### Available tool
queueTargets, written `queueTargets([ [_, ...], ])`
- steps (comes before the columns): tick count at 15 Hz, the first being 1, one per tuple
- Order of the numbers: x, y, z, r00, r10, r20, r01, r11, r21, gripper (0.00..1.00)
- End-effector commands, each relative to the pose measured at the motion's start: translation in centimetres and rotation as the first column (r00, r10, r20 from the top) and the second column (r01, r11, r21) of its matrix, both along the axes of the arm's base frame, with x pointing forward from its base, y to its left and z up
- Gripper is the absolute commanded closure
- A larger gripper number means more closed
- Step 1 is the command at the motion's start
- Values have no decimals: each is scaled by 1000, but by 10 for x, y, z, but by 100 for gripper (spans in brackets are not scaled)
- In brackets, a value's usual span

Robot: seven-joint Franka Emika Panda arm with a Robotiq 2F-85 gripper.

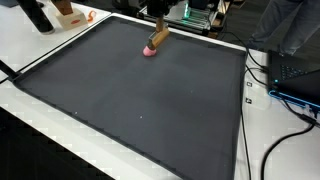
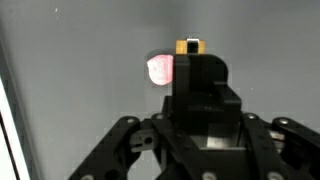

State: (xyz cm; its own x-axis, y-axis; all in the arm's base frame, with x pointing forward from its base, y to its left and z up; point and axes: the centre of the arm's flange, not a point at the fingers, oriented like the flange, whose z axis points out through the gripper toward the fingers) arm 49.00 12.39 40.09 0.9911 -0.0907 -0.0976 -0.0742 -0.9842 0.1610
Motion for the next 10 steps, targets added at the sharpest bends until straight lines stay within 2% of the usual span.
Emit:
queueTargets([
  [1, -34, -49, 30, 998, 23, 52, -27, 996, 85, 76],
  [5, -54, -88, 52, 981, 168, 94, -177, 979, 100, 76],
  [7, -61, -101, 57, 957, 272, 99, -281, 955, 94, 76],
  [10, -74, -108, 60, 898, 430, 94, -438, 896, 80, 76],
])
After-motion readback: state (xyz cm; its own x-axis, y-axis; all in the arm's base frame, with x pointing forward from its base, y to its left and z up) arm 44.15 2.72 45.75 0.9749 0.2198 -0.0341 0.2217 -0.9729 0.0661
